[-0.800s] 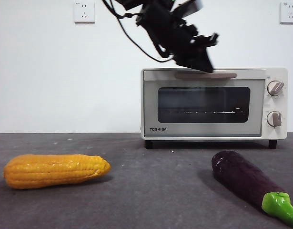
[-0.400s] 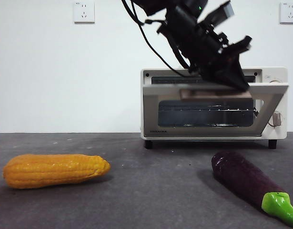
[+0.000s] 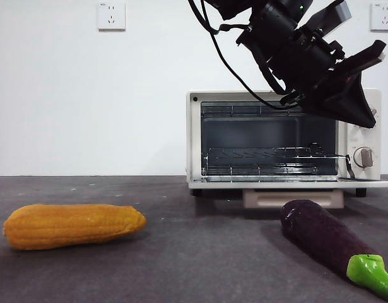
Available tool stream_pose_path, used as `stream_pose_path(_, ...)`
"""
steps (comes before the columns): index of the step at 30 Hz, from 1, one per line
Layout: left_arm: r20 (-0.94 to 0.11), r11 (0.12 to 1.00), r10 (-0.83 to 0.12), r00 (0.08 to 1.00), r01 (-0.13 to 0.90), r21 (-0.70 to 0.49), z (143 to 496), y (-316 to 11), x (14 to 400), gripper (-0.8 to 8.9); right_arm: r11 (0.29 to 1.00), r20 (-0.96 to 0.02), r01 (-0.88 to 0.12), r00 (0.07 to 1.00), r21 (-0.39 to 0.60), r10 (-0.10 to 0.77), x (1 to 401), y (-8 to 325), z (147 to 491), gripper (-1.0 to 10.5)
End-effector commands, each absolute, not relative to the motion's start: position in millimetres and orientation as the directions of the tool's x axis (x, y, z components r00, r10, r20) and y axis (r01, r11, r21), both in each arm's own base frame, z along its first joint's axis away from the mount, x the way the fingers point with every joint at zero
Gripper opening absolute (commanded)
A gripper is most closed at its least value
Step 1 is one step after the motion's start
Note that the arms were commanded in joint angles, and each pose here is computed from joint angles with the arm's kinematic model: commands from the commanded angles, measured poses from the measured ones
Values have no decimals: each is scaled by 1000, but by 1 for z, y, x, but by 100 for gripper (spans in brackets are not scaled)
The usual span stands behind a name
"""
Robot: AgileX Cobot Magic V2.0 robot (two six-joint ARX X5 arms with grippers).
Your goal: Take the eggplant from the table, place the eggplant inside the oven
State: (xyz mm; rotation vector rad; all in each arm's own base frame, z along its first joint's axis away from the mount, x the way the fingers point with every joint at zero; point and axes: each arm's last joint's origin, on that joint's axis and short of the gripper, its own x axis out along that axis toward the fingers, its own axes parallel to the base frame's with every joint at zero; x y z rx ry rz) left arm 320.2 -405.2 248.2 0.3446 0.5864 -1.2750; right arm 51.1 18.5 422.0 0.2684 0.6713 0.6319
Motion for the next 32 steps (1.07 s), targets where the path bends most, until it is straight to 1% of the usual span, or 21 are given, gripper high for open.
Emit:
stream_pose_path(1,-583,288,-793,178,952,-100,251,-404,319,-6,781,-489,-467,610,414,624,50,19,423,566)
stream_pose_path(4,-559,305,-803,208,948,-86,276,-390,320,-6,788,-494,-459,614,411,615,50,18,423,566)
stream_pose_path(6,-532,332,-810,246,941,-71,304,-371,323,-6,817,-516,-426,634,389,576,50,17,422,566)
stream_pose_path(10,-479,416,-805,350,909,-36,365,-318,324,-6,869,-563,-355,662,345,494,50,15,420,566)
stream_pose_path(13,-457,512,-765,453,859,-4,403,-272,321,-6,873,-565,-350,666,340,487,51,15,420,566)
stream_pose_path(14,-453,532,-755,474,847,-2,413,-257,319,-6,873,-565,-350,666,340,487,51,15,420,566)
stream_pose_path(20,-425,626,-703,570,780,10,450,-197,310,-6,871,-564,-357,664,337,490,51,15,420,566)
stream_pose_path(27,-369,739,-617,695,673,30,489,-124,286,-6,871,-568,-363,661,330,490,51,16,420,566)
stream_pose_path(29,-363,757,-599,714,653,36,496,-107,276,-6,871,-568,-364,661,330,491,51,16,420,566)
stream_pose_path(32,-349,756,-605,716,654,30,506,-84,261,-6,871,-567,-365,662,329,491,52,16,420,566)
